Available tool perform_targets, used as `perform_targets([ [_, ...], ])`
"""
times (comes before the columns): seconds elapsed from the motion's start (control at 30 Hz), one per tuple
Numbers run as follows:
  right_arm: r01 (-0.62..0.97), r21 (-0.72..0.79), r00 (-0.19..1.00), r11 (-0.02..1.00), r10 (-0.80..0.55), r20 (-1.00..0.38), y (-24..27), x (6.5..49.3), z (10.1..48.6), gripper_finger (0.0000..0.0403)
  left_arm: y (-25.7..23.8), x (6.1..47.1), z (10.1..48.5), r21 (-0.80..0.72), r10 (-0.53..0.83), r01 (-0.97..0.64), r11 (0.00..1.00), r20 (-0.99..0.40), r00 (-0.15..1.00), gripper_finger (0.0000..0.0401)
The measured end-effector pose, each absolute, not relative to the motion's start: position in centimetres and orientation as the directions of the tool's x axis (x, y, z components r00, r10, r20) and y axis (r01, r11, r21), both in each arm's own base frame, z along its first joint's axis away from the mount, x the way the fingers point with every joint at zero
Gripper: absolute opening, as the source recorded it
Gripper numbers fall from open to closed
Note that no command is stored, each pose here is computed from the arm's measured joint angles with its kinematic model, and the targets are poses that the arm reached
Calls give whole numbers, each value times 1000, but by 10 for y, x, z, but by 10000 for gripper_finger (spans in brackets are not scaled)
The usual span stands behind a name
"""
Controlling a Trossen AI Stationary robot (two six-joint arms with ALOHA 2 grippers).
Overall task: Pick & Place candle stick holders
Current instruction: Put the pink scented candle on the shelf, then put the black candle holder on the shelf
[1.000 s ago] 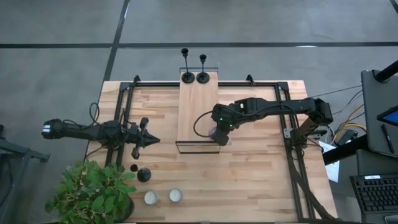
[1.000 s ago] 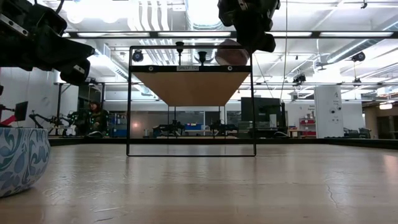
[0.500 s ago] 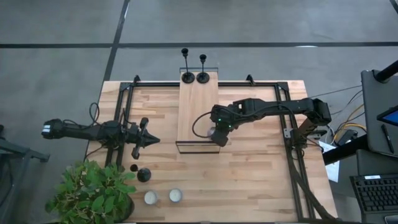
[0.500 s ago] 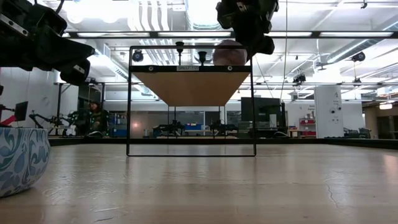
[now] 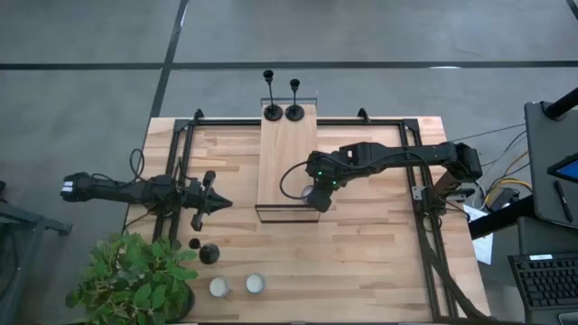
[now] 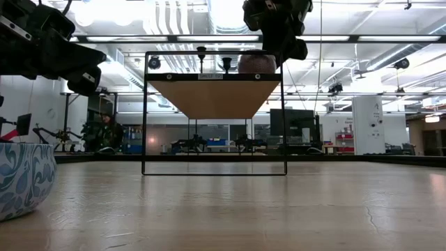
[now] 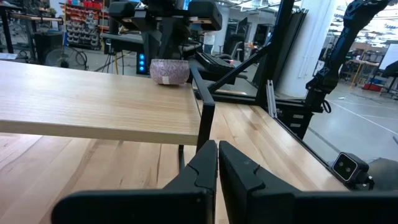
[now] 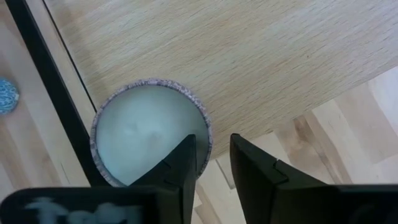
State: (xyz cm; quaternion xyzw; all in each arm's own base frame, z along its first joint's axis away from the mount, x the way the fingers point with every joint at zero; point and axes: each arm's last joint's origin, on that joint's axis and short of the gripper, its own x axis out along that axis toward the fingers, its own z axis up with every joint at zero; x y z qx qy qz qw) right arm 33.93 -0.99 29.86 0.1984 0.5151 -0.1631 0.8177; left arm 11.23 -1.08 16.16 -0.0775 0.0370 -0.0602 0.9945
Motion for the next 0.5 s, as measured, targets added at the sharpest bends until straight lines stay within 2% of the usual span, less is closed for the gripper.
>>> perform_targets([
  [0.23,470,160,424,868,-62,-904,-10,339,302,97,-11,112,162,-159,-126,114,981,-64,990,14],
  [0.5,423,188,514,886,-64,-855,-10,345,327,96,-11,112,162,-159,-126,114,981,-64,990,14],
])
